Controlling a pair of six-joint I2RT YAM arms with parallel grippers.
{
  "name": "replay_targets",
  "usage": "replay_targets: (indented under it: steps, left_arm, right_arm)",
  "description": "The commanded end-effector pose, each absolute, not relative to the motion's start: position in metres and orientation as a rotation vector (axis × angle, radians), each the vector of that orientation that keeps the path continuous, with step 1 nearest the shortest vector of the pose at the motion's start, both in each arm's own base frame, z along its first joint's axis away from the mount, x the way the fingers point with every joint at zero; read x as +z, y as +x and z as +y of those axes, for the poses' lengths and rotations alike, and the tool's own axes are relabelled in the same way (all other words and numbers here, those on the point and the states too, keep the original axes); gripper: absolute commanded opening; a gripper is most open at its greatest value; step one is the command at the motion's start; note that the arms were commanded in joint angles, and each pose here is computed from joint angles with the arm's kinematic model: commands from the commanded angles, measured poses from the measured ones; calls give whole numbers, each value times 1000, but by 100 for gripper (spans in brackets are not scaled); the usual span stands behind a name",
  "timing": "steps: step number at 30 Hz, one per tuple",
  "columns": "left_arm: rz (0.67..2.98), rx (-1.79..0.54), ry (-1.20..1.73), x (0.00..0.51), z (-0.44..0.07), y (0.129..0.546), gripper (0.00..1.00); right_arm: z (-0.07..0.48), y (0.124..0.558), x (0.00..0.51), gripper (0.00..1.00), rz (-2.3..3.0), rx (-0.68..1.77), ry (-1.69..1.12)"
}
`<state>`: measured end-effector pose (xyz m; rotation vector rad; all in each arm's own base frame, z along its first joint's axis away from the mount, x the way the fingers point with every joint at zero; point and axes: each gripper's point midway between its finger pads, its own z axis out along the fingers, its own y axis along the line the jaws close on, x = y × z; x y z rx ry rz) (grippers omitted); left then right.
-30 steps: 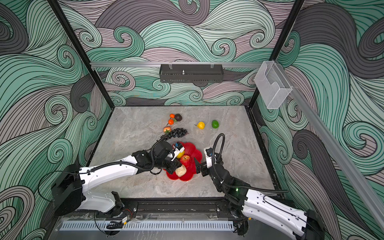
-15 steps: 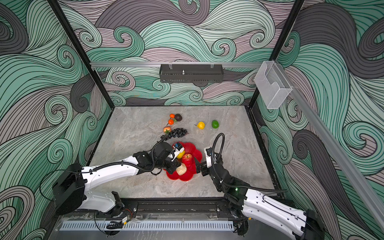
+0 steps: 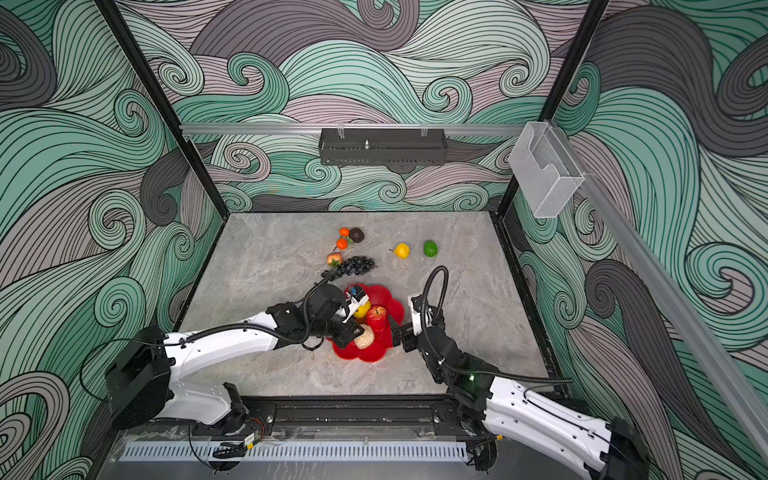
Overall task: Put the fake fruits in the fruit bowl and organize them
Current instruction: 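Lower the cream pear into the bowl beside the avocado with the left gripper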
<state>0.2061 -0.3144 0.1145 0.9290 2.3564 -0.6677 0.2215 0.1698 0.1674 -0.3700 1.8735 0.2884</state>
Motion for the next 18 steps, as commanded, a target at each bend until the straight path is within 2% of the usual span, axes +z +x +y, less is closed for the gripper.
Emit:
replay_targets:
  steps: [1, 11, 15, 18]
  left_arm:
    - [2333, -655, 928, 123, -311, 204, 35]
    - [2312, -681, 886, 142, -306, 202, 49]
    - [2251, -633, 792, 164, -291, 209, 53]
    - [2169, -572, 654, 182, -267, 218, 61]
  right_arm:
    - [170, 223, 170, 100, 1865, 300, -348]
    - [154, 223, 195, 100, 1872, 297, -256]
    - [142, 228, 203, 100, 1901, 268, -193]
    - [131, 238, 208, 100, 1988, 223, -127]
